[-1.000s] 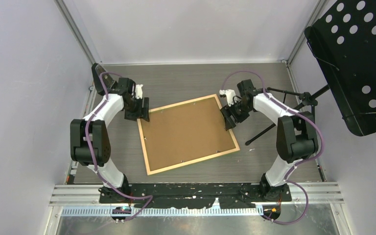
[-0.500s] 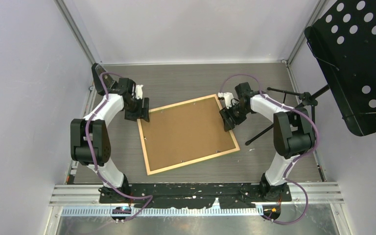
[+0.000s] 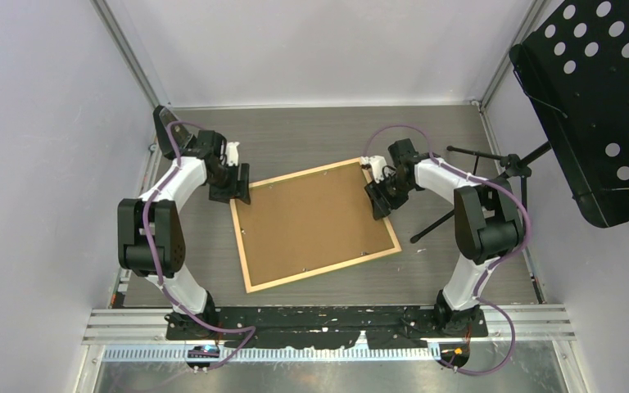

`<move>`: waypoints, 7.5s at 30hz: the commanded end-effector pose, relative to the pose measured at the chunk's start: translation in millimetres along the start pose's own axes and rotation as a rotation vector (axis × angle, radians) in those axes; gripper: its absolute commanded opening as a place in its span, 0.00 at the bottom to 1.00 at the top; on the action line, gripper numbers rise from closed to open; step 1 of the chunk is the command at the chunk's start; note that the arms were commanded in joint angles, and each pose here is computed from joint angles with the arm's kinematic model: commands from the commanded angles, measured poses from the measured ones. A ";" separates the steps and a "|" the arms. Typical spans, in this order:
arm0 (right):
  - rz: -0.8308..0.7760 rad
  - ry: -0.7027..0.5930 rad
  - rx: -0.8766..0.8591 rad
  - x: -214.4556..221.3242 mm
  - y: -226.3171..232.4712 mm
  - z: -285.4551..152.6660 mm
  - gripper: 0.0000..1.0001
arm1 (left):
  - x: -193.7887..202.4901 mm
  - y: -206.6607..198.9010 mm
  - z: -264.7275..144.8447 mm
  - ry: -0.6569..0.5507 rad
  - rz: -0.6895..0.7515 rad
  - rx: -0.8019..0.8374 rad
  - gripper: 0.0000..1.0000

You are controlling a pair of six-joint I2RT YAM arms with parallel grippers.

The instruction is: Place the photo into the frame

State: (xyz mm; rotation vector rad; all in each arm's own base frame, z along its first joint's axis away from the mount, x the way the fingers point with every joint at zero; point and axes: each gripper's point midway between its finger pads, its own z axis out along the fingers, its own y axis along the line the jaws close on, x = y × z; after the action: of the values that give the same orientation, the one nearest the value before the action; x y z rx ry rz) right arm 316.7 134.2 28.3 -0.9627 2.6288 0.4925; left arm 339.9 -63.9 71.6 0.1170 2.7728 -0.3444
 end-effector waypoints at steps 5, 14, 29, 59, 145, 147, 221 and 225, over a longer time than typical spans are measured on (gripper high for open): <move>-0.020 -0.020 0.026 -7.4 -4.8 0.5 0.52 | -13.2 -0.7 -8.5 -0.035 0.009 0.019 0.65; -0.023 -0.039 0.043 -11.8 -7.4 -0.4 0.44 | -13.0 -1.5 -9.0 -0.036 0.006 0.026 0.65; -0.062 -0.082 0.042 -20.4 -8.2 -2.2 0.26 | -12.2 -1.2 -7.9 -0.033 0.000 0.036 0.64; -0.066 -0.145 0.017 -33.1 3.1 -17.6 0.61 | -12.4 -2.5 -10.1 -0.038 -0.004 0.048 0.65; -0.171 -0.111 0.142 -39.9 -29.8 -12.4 0.11 | -11.1 -6.7 -11.8 -0.038 -0.013 0.089 0.66; -0.188 -0.109 0.133 -40.7 -29.1 -13.0 0.12 | -11.1 -6.7 -11.2 -0.036 -0.014 0.090 0.66; -1.057 0.097 -0.055 54.1 85.6 -3.5 0.53 | -21.8 -34.9 -38.8 -0.119 0.121 0.196 0.99; -1.055 0.098 -0.058 56.1 86.8 -1.3 0.53 | -21.6 -34.7 -39.2 -0.120 0.118 0.197 1.00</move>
State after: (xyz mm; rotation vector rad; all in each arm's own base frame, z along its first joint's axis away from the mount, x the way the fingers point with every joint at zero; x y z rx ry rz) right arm 216.0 160.6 28.1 -2.1688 1.8027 0.2455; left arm 337.7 -83.0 110.4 0.2831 2.6373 -0.5462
